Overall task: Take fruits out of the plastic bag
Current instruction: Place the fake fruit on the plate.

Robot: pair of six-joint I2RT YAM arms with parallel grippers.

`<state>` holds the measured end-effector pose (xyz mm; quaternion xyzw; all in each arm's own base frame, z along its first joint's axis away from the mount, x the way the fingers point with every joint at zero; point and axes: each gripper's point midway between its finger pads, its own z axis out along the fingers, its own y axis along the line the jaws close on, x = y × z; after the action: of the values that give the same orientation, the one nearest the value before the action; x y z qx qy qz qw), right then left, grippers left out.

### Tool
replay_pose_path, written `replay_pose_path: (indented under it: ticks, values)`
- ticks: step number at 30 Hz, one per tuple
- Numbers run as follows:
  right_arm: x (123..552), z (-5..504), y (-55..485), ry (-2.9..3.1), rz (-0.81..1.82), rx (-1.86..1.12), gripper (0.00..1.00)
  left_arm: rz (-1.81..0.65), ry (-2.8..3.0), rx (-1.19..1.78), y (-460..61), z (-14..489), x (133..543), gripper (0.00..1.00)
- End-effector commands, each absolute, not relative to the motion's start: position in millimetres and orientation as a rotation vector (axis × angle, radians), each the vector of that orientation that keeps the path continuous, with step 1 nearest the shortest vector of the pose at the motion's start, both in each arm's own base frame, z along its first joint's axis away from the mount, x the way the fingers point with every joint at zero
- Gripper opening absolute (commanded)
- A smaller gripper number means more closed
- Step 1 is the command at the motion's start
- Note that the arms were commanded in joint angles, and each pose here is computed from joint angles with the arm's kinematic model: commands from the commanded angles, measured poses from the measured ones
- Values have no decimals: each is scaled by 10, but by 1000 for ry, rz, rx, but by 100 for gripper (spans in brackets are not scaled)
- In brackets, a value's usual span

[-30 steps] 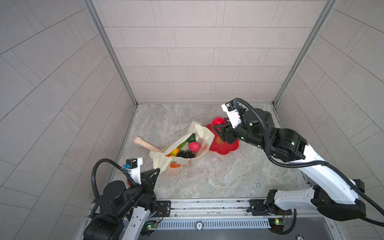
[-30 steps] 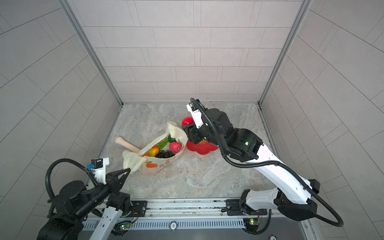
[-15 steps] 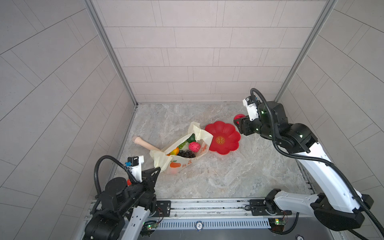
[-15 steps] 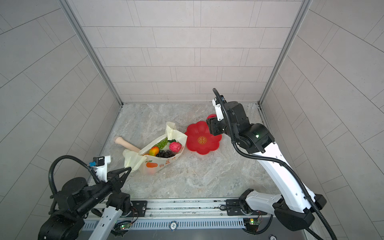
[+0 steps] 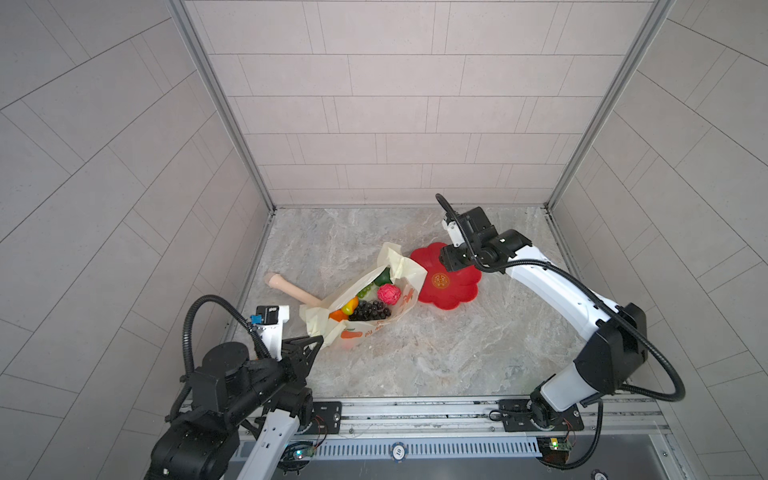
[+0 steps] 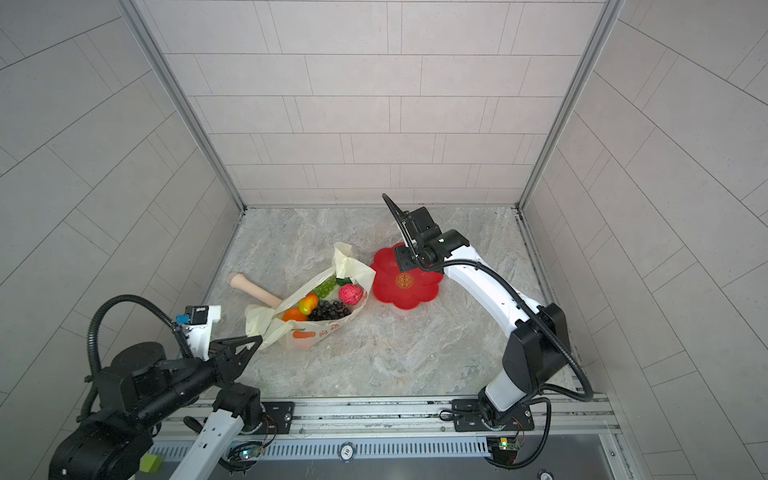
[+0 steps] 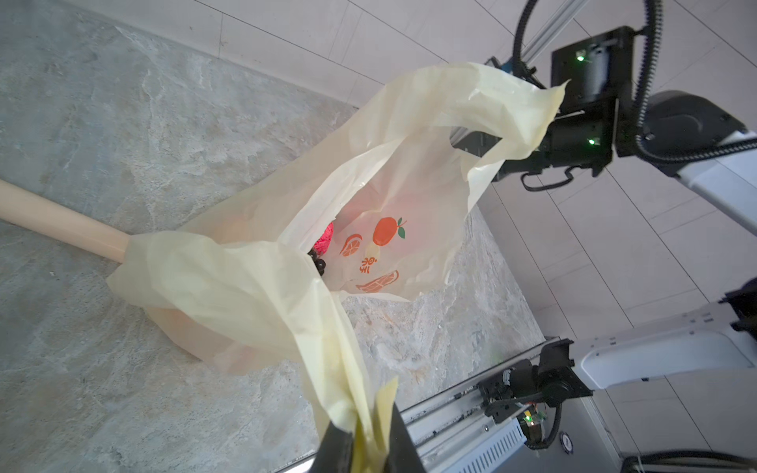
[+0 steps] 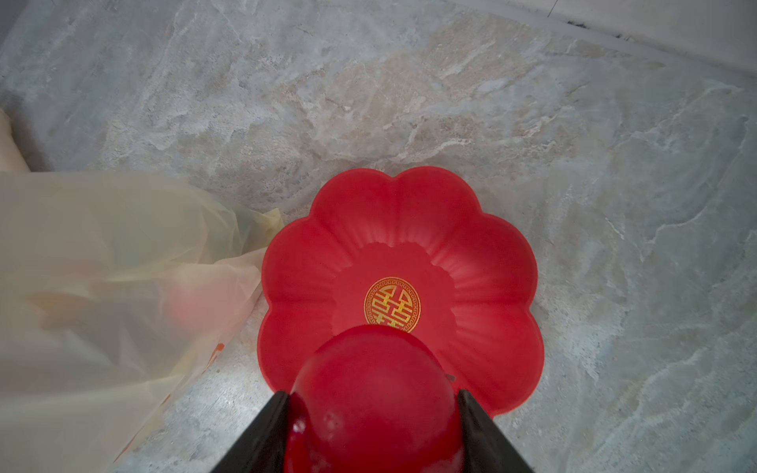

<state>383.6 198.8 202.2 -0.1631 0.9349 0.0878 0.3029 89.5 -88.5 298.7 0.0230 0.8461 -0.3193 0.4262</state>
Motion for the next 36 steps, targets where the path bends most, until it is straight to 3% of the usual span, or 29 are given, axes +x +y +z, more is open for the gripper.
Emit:
replay_pose_path:
  ticks: [1, 14, 21, 24, 26, 28, 30, 36]
  values:
    - [4002, 1943, 2010, 2462, 178, -471, 50, -852, 2164, 105, -947, 2989, 718, 16]
    - [4416, 1108, 2120, 2539, 67, -494, 51, -824, 2170, 99, -898, 2996, 657, 16]
    - [4521, 739, 2159, 2602, 38, -498, 52, -815, 2146, 99, -879, 3055, 645, 21]
    - [4539, 664, 2156, 2617, 19, -505, 53, -821, 2142, 104, -884, 3059, 629, 29]
    - [4545, 645, 2135, 2624, 1, -503, 59, -813, 2138, 101, -870, 3061, 616, 40]
    - [4541, 647, 2126, 2627, -3, -502, 72, -797, 2131, 101, -846, 3085, 598, 49]
    - [4532, 650, 2121, 2630, -6, -500, 80, -772, 2122, 114, -814, 3137, 561, 53]
    - [4522, 707, 2137, 2627, 6, -497, 86, -638, 2170, 157, -673, 3278, 470, 57]
